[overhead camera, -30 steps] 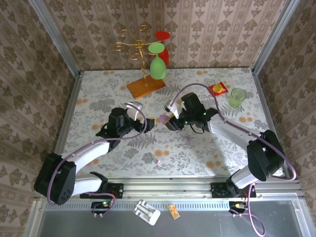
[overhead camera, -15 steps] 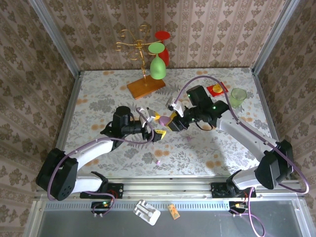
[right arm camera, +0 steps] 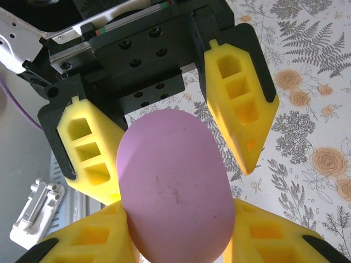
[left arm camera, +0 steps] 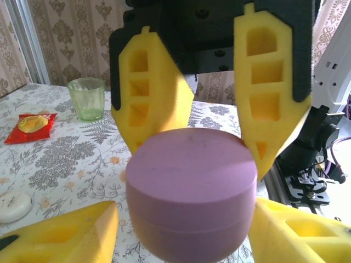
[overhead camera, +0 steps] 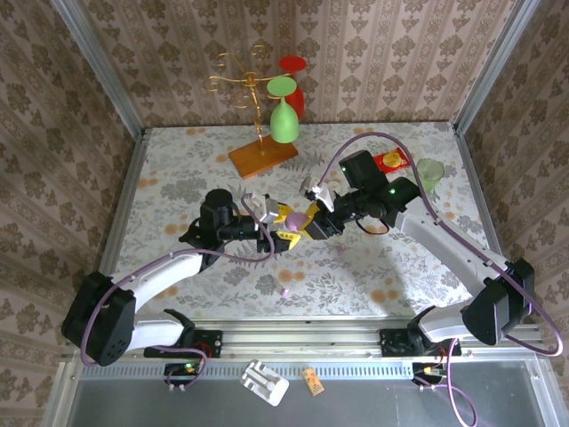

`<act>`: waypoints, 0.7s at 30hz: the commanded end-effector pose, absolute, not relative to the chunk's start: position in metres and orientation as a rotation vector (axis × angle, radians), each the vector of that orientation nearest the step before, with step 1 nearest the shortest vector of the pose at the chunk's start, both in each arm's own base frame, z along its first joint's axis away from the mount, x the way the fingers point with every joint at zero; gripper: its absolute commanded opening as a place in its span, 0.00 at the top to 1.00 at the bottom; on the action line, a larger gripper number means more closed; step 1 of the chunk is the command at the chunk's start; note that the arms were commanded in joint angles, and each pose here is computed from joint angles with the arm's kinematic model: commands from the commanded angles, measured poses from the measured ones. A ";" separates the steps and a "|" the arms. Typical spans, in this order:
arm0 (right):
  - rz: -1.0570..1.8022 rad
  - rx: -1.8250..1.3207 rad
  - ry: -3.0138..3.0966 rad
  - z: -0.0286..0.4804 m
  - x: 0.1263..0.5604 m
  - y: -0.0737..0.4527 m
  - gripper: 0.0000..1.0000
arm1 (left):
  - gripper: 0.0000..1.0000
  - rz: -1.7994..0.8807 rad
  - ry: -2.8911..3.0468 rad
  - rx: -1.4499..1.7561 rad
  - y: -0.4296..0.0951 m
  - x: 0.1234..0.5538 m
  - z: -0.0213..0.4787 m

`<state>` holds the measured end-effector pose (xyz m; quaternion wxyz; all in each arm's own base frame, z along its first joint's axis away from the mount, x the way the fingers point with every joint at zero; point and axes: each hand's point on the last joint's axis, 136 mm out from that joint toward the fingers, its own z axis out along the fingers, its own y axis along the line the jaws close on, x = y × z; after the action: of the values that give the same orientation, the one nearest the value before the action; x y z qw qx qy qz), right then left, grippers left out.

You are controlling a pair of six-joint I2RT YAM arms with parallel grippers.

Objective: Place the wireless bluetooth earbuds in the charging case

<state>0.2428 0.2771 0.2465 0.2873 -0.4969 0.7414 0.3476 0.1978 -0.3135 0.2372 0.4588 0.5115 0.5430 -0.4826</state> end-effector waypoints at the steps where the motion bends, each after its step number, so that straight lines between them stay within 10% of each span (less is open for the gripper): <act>1: 0.969 -1.344 1.937 0.260 0.237 0.279 0.79 | 0.42 -1.221 1.248 1.281 -0.317 0.189 0.260; 21: 0.912 -1.362 1.971 0.247 0.241 0.271 0.80 | 0.49 -1.258 1.240 1.281 -0.319 0.186 0.263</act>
<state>0.2408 0.2733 0.2440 0.2828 -0.5049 0.7386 0.3458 0.1903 -0.3156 0.2426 0.4480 0.5122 0.5340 -0.5018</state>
